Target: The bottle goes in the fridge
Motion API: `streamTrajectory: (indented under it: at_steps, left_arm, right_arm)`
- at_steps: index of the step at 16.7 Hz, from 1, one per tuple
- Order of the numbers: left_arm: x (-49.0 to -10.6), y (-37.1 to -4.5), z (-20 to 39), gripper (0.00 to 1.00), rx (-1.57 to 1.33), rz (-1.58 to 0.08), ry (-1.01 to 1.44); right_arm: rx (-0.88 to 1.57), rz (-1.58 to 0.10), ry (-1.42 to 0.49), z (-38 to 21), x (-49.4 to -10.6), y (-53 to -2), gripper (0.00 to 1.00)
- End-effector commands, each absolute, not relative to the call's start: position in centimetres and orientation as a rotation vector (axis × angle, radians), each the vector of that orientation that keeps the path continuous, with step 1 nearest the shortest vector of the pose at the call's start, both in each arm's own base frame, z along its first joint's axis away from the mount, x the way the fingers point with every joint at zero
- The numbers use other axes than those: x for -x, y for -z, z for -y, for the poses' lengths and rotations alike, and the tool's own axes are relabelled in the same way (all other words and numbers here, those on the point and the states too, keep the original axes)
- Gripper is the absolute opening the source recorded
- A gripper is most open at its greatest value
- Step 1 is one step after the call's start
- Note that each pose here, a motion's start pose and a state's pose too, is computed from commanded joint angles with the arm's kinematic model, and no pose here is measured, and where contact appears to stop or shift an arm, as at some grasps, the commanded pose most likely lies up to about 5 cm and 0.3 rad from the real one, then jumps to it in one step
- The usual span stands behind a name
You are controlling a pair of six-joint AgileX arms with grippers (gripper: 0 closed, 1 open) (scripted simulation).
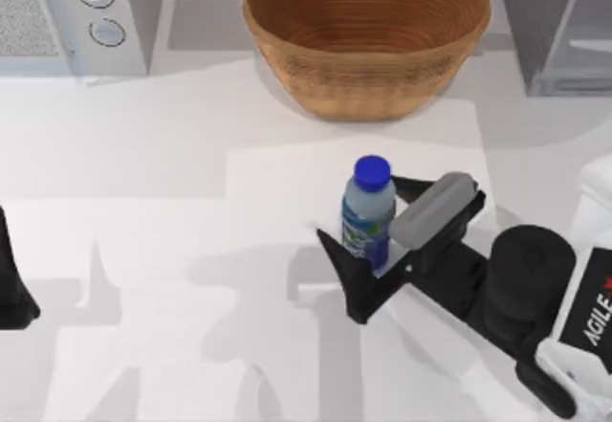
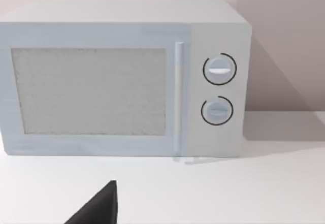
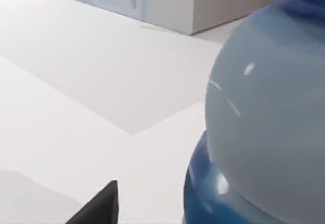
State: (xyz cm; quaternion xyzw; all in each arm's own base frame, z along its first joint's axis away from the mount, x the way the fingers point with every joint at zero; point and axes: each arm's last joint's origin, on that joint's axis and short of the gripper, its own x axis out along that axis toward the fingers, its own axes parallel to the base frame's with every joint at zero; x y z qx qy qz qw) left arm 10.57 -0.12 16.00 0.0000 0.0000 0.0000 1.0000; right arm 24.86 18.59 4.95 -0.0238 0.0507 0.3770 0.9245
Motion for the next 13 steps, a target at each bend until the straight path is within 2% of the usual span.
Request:
streamTrajectory:
  at_steps: [12, 13]
  left_arm:
    - [-10.57, -16.0, 0.12, 1.0, 0.0, 0.0, 0.0]
    - [-10.57, -16.0, 0.12, 1.0, 0.0, 0.0, 0.0]
  right_arm:
    - [0.049, -0.104, -0.774, -18.59, -24.86, -4.95, 0.03]
    - [0.049, -0.104, -0.774, -18.59, -24.86, -4.95, 0.01]
